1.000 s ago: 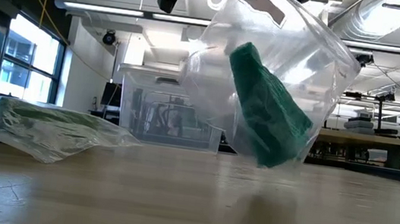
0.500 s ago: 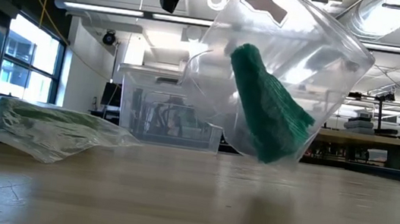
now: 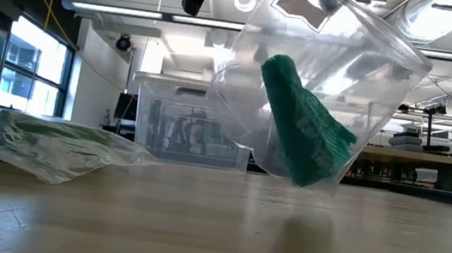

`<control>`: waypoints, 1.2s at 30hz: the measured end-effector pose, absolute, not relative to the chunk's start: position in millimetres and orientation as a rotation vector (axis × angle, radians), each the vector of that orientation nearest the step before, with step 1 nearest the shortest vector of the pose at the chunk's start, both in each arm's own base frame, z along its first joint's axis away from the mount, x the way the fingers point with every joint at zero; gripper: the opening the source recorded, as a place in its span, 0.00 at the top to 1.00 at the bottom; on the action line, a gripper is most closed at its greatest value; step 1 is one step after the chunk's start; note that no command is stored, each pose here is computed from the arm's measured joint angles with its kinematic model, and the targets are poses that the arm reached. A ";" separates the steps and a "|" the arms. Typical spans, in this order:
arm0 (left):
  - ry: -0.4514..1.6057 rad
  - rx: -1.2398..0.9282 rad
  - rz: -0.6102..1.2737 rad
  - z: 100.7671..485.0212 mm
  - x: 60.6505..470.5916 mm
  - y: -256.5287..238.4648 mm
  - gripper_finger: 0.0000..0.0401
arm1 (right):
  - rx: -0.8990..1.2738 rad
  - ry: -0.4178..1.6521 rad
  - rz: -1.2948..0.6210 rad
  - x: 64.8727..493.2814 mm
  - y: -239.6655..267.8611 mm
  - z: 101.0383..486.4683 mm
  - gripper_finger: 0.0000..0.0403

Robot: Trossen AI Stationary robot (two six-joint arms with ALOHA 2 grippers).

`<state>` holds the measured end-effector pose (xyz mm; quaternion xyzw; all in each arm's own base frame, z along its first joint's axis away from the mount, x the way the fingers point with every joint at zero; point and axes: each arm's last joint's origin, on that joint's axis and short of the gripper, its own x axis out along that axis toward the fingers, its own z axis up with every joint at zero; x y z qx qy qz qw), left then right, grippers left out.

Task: Roll bandage
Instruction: Close the zip bag

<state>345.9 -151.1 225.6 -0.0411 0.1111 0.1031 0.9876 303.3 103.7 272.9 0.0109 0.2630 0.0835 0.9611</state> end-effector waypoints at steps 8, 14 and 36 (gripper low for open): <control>0.229 -0.080 0.206 224.6 345.8 -150.9 1.00 | 0.048 0.599 0.181 300.3 103.4 268.1 0.94; 0.228 -0.080 0.206 224.6 345.8 -151.0 1.00 | 0.046 0.617 0.182 299.4 103.2 267.0 0.95; 0.221 -0.083 0.209 225.5 345.9 -151.1 1.00 | 0.034 0.672 0.204 283.2 99.0 274.8 0.78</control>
